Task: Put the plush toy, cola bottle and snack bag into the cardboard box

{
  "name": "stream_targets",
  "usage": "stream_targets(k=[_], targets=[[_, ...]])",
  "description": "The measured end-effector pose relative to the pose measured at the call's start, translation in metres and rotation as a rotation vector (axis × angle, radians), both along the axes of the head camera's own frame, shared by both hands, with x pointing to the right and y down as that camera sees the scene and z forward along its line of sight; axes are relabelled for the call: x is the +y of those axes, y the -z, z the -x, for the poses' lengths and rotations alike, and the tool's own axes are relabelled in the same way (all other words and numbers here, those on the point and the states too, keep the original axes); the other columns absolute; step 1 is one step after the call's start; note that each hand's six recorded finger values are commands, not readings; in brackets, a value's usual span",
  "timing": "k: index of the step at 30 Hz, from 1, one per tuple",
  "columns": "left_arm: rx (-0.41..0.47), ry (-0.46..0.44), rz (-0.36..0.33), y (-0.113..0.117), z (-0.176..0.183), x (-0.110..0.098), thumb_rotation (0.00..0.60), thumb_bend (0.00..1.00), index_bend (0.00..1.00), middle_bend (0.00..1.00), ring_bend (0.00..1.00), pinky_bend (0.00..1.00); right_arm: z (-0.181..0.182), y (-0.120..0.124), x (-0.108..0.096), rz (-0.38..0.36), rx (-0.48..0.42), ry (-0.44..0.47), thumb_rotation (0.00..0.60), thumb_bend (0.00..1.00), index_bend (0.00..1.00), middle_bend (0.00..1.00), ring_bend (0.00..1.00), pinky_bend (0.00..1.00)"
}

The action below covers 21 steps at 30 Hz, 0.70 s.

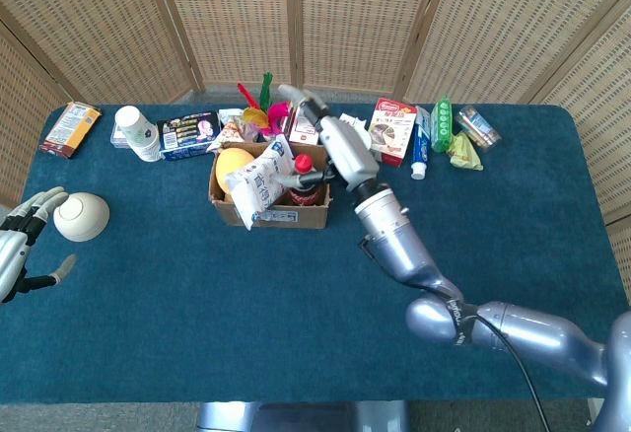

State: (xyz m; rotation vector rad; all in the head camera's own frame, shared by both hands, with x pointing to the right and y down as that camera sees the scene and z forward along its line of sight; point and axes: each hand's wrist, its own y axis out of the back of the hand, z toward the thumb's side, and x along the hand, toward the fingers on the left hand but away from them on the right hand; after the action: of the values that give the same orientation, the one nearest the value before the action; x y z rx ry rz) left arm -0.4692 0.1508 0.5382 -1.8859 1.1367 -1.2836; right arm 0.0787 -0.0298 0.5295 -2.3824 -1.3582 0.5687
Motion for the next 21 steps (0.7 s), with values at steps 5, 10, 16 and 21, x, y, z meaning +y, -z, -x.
stream_targets(k=[5,10,16,21], targets=[[0.001,-0.002,-0.004,0.001,0.000,0.000,0.600,0.42,0.00,0.00,0.00,0.11,-0.032,0.027,-0.018,-0.082,0.062,-0.044,0.543,0.15,0.00,0.00,0.00,0.19],[0.005,-0.007,-0.005,0.002,-0.001,0.001,0.600,0.42,0.00,0.00,0.00,0.11,-0.086,0.048,-0.022,-0.153,0.159,-0.105,0.546,0.15,0.00,0.00,0.00,0.19],[0.007,-0.021,-0.012,0.005,-0.004,0.004,0.600,0.42,0.00,0.00,0.00,0.11,-0.144,0.055,-0.006,-0.233,0.301,-0.140,0.543,0.15,0.04,0.00,0.00,0.19],[-0.007,-0.029,-0.027,0.008,-0.006,0.007,0.600,0.42,0.00,0.00,0.00,0.11,-0.181,0.047,0.027,-0.293,0.429,-0.120,0.546,0.14,0.09,0.00,0.00,0.17]])
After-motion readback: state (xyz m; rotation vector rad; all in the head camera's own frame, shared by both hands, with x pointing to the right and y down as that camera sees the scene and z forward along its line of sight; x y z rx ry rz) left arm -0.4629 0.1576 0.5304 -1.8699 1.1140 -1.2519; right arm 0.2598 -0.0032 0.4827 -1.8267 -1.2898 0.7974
